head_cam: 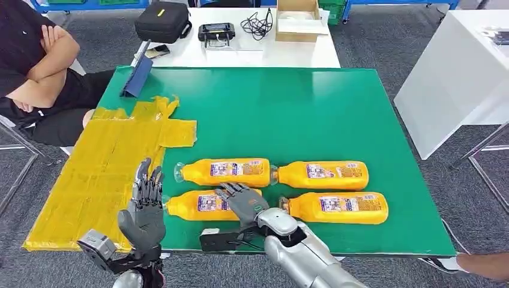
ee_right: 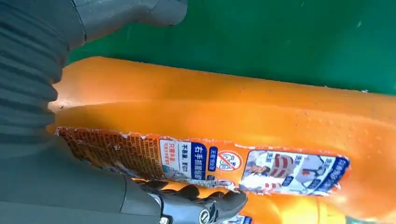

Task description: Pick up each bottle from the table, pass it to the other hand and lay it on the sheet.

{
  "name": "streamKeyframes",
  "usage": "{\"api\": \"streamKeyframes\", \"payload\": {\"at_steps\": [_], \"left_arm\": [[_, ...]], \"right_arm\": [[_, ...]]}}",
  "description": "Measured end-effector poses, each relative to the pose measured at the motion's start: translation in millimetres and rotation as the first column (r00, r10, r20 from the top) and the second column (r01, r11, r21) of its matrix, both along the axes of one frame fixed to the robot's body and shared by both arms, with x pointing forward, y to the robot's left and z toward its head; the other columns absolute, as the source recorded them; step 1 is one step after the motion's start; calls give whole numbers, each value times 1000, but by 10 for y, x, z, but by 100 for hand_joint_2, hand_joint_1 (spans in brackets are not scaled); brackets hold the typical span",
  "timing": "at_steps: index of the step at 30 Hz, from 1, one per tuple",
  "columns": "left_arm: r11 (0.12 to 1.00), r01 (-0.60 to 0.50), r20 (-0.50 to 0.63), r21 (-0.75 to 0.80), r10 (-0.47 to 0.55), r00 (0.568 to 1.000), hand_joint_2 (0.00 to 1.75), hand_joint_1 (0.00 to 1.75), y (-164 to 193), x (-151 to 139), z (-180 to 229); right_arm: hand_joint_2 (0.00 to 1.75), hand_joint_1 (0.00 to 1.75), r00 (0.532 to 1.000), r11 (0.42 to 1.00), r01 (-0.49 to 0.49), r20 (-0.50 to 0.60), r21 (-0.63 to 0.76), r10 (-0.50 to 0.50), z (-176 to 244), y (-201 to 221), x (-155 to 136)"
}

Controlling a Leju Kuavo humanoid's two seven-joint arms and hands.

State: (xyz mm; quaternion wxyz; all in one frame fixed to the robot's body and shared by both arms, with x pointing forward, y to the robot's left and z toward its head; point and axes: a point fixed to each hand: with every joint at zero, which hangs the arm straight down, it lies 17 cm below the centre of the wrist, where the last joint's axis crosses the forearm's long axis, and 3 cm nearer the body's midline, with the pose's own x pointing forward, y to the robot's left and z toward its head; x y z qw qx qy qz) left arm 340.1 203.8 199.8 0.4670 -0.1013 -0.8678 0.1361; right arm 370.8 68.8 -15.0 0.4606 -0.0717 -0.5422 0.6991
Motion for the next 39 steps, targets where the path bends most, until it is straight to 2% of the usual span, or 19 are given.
{"api": "streamKeyframes", "payload": {"at_steps": [1,2,3,21,28,29,31,33,35,36,39], "left_arm": [[1000,1,0,0,-1,1000,0,0,2,-1,-1],[1000,1,0,0,-1,1000,0,0,6,-1,-2],[1000,1,0,0,-1,1000,0,0,7,0,-2],[999,50,-18,-19,-50,999,0,0,-127,173,-104],[997,-39,-60,-68,35,998,0,0,31,236,-199],[995,-63,-71,-79,58,996,0,0,78,251,-220],[976,-203,-131,-76,192,973,0,0,309,282,-321],[906,-423,-206,-21,411,888,0,0,682,235,-410],[831,-556,-219,29,548,808,0,0,933,139,-359],[812,-582,-205,38,576,791,0,0,980,110,-289],[801,-598,-178,31,594,785,0,0,1005,86,-157]], "right_arm": [[175,159,1000,1000,-3,-1,-4,3,-9,13,-9],[175,171,1000,1000,-7,-3,-10,7,-24,18,-17],[175,175,1000,1000,-9,-10,-8,8,-34,19,-19],[175,175,990,1000,18,-137,7,-17,-143,-66,52],[175,175,984,997,79,-161,-13,-80,-241,-178,88],[175,175,981,995,97,-169,-3,-96,-245,-188,95],[175,175,968,984,169,-195,51,-156,-226,-218,147],[175,175,945,956,268,-226,121,-237,-206,-275,212],[175,175,923,922,336,-261,191,-282,-181,-319,250],[175,175,911,904,367,-280,221,-301,-167,-353,276],[175,175,892,877,409,-310,250,-328,-169,-407,301]]}}
